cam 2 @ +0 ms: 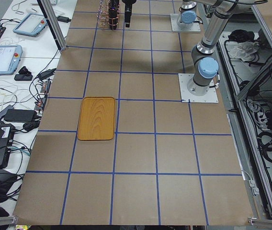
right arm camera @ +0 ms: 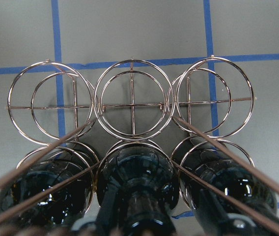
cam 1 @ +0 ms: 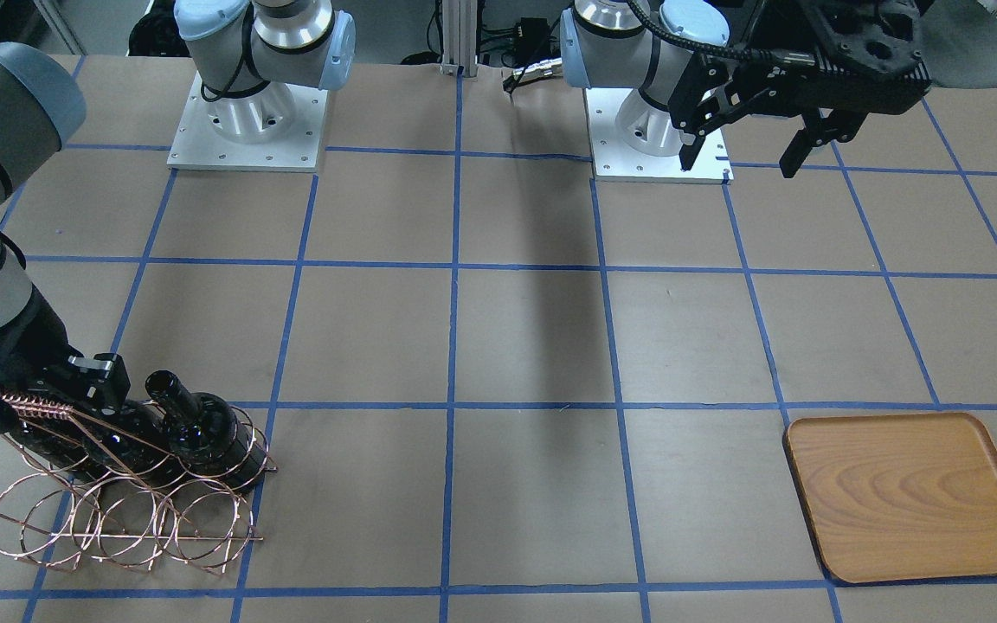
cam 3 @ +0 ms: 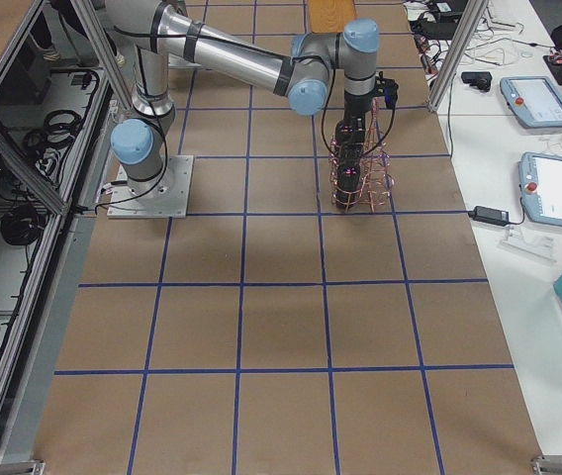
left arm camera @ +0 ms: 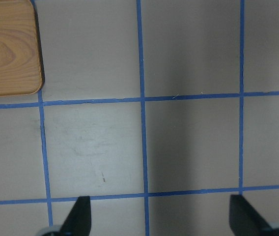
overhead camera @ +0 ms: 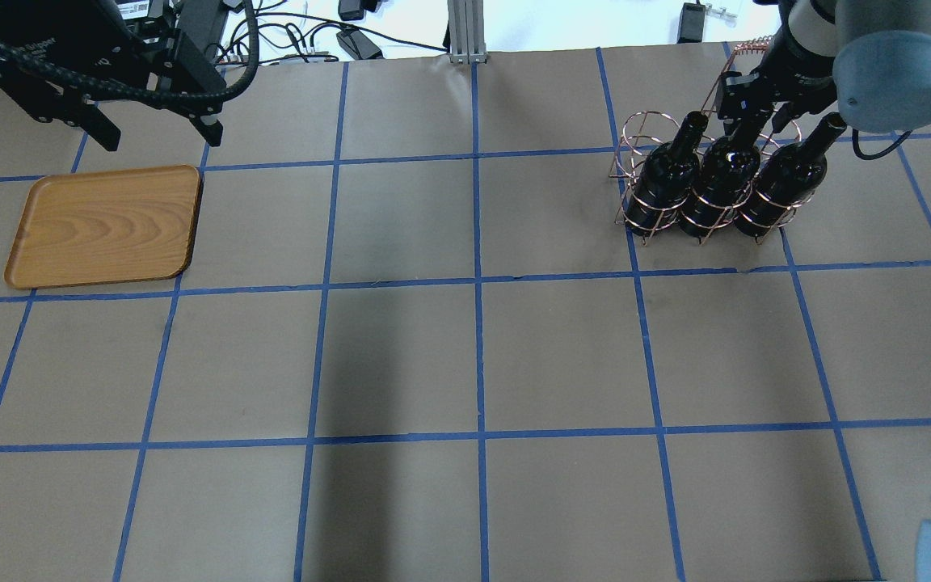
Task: Take wine from basket and place on tray
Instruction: 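Lower the right gripper over the middle bottle in the wire rack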
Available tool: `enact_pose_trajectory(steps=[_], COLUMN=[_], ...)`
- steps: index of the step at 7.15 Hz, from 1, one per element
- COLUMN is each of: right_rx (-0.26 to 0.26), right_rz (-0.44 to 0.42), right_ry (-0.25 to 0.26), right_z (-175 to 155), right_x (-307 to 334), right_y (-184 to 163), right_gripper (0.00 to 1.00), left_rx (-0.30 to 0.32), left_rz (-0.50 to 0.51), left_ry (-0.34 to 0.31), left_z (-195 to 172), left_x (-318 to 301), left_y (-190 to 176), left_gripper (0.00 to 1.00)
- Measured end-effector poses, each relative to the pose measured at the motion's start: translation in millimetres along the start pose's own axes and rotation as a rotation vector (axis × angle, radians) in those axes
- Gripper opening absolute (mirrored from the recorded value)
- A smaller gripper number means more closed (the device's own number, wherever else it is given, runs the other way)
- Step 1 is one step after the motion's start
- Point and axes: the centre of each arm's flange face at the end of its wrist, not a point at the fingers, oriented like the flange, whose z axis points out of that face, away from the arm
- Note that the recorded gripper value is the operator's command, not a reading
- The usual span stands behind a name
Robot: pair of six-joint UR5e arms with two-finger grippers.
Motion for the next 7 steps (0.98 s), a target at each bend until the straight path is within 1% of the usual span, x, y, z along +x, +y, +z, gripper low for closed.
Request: enact_pose_trajectory(steps=[3,4,5,6,7], right_rx=[-0.015,-0.019,-0.021,-0.023,-0.023], right_rz=[0.034,0.038,0.043,0.046,0.046], right_ry=[-0.008,-0.013,-0.015,-0.016,-0.018], right_z=[0.8,0.9,0.8,0.9,1.5], right_x=[-1.4,-2.7,-3.7,-4.2,-4.6], right_y=[1.8,2.4,2.7,2.8,2.7], right_gripper=[0.65,0.62,0.45,0.40,0.41], left_rx=[0.012,0.008,0.008,0.017,0.021], left_rz=[-0.001,-0.002,-0.002,0.004,0.010], left_ry=[-0.008,-0.004,0.000,-0.002,-0.005], left_z=[-2.4,1.1,4.5,2.3,0.2], left_x=[-0.6,-0.8,-0.6,-0.6,-0.4], left_y=[9.2,6.3,2.2,3.3,6.1], left_gripper=[1.00,1.00,1.00,1.00,1.00])
